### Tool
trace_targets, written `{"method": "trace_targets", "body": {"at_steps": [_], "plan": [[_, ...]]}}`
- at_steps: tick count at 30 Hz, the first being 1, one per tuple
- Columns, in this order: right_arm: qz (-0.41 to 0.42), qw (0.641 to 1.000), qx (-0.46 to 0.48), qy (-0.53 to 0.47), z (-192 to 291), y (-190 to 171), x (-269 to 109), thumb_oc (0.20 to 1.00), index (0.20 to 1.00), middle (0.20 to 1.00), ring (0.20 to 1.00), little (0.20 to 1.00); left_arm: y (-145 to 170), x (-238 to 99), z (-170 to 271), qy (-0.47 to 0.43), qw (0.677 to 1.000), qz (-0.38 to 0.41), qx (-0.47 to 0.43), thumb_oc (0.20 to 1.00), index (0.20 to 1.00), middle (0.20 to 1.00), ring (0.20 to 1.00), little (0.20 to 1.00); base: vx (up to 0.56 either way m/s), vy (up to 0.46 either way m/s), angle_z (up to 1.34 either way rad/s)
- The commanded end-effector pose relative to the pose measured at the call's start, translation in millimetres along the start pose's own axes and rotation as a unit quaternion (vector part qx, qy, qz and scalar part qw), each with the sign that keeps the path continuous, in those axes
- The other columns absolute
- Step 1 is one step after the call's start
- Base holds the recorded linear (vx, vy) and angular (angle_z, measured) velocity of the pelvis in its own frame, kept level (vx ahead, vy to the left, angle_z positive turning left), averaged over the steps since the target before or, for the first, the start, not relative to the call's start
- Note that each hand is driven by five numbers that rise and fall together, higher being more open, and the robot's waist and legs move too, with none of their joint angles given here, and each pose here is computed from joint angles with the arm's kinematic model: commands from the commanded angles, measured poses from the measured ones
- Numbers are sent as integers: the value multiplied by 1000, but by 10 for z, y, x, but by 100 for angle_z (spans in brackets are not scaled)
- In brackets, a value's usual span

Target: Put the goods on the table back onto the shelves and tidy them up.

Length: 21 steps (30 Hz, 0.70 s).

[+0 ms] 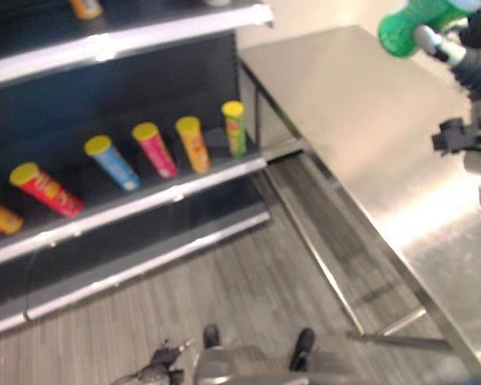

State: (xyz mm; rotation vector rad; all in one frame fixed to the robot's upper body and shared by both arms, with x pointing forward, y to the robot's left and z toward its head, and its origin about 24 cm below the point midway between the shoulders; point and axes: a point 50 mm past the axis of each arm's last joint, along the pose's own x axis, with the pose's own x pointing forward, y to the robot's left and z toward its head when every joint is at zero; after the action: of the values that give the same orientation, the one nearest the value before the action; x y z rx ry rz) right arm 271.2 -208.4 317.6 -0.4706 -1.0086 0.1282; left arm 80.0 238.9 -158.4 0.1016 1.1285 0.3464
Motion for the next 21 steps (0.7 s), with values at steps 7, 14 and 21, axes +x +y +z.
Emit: {"method": "trace_targets", "body": {"at_steps": [7, 14, 21], "plan": [[21, 999, 29, -11, 19, 39, 259, 200, 200, 200, 200, 200, 367, 14, 56, -12, 999, 38, 29, 1000, 1000, 1000, 1000, 1000, 38, 213, 45], [-7, 998, 8, 57, -240, -112, 324, 200, 200, 200, 200, 200, 334, 50, 309, -54, 996, 25, 73, 1000, 1000, 1000, 1000, 1000, 87, 251, 69], [-30, 994, -29, 98, -356, -347, 415, 200, 200, 200, 200, 200, 401, 61, 356, -56, 994, 17, 88, 1000, 1000, 1000, 1000, 1000, 149, 5, 74]]}}
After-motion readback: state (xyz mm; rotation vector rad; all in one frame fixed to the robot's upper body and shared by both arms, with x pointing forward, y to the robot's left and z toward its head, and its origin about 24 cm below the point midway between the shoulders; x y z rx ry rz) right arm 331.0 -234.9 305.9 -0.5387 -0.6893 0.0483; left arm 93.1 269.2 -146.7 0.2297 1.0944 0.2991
